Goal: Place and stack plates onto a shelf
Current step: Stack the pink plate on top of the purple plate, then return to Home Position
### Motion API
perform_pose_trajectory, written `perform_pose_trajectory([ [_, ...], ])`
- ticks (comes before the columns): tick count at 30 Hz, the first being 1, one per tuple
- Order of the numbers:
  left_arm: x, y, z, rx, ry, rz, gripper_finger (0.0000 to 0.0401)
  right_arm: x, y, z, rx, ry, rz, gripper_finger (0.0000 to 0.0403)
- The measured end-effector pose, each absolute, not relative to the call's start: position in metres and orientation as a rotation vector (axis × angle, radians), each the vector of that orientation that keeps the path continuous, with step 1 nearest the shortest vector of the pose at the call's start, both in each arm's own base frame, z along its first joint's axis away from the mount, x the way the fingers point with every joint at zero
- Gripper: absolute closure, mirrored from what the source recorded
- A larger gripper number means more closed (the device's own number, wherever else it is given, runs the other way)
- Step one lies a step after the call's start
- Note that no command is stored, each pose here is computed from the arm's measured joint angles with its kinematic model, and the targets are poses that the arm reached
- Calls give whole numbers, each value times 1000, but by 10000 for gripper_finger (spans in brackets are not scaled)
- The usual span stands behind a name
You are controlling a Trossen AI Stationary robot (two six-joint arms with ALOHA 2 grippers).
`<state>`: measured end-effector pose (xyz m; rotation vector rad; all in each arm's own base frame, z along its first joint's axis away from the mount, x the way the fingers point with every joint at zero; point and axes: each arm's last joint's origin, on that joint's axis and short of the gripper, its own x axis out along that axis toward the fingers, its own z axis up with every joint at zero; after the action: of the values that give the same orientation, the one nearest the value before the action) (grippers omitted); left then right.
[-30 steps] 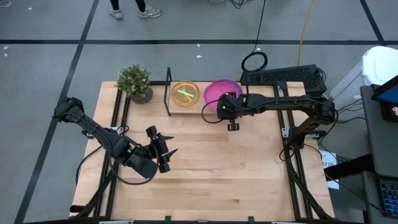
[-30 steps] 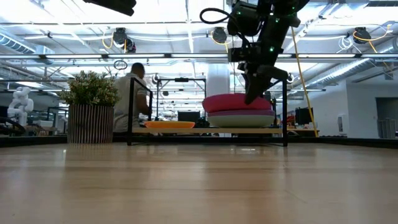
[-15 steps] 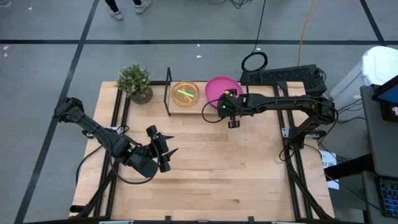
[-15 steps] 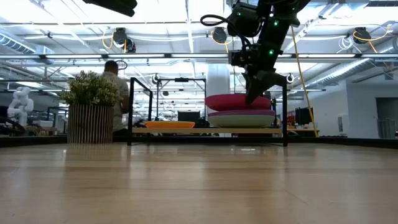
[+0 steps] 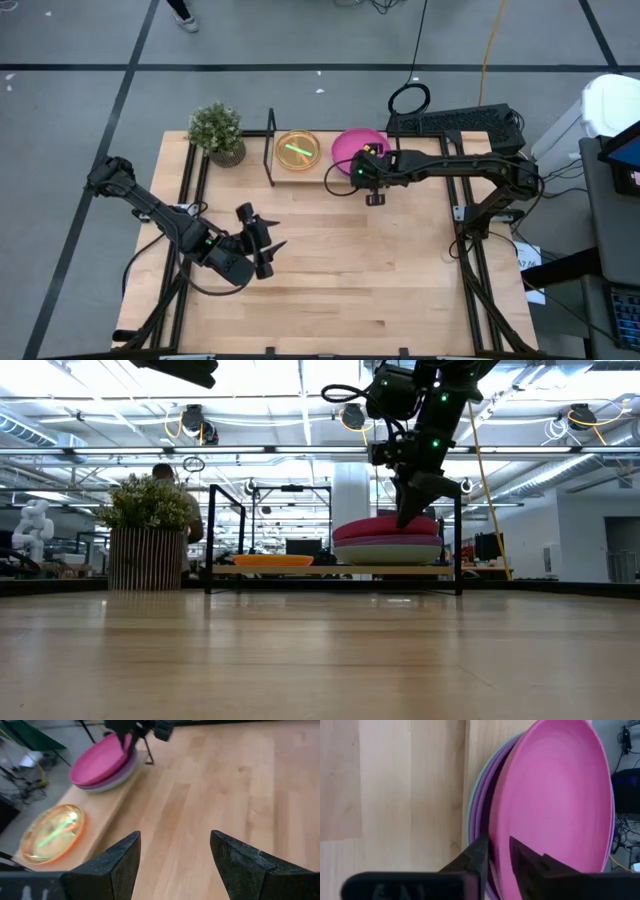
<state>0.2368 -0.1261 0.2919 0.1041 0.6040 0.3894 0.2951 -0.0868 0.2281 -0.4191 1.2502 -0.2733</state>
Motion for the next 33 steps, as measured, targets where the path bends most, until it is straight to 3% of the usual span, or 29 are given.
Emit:
perform_pose_trajectory([
  [8,241,-121,292,75,613,384,158,287,-72,253,-351,1129,-326,300],
  [14,240,-122,292,85,615,373,165,271,-49,269,-282,985,-294,289],
  [17,240,-125,291,90,647,312,197,257,-37,267,-217,827,-225,293],
  [22,242,-124,292,149,658,277,289,226,-22,262,-175,509,-170,301],
  [27,249,-119,294,198,650,221,364,195,-14,244,-200,335,-125,346],
  [30,256,-113,297,186,643,154,393,180,-14,234,-229,305,-127,389],
  [33,264,-104,300,164,611,149,395,168,-13,225,-229,294,-127,394],
])
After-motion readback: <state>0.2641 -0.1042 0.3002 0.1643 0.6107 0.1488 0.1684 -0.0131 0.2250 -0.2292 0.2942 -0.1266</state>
